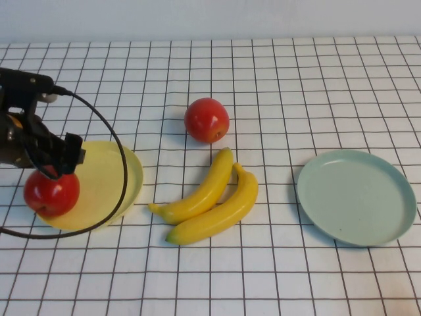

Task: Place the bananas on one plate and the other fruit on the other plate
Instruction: Put one type of fruit in the left plate

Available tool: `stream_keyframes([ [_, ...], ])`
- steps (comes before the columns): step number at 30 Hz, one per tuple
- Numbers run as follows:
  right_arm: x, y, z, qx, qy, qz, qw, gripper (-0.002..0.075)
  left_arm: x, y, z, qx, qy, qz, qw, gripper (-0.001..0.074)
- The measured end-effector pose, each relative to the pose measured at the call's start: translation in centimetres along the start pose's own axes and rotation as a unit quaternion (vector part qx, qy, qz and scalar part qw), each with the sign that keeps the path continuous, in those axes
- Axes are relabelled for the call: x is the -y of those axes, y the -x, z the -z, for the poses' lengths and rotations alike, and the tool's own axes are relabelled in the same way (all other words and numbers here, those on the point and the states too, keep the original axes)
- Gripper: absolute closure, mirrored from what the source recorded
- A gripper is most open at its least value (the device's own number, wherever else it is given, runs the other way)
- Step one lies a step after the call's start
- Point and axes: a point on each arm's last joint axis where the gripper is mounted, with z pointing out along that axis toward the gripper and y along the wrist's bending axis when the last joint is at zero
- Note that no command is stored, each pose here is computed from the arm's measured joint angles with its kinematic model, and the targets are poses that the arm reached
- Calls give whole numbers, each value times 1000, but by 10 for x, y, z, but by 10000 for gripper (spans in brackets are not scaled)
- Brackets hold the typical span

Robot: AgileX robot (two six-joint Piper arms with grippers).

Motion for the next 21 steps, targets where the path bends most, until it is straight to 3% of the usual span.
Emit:
stream_keyframes([
  [5,0,0,0,0,0,0,1000,743,4,29,22,53,-19,35,998,66],
  [8,0,0,0,0,0,0,1000,743,18,55,40,87,-39,20,995,66],
  [13,0,0,0,0,0,0,1000,743,61,95,43,96,-86,-66,990,66],
  [21,0,0,0,0,0,0,1000,743,133,122,-17,54,-143,-160,975,66],
])
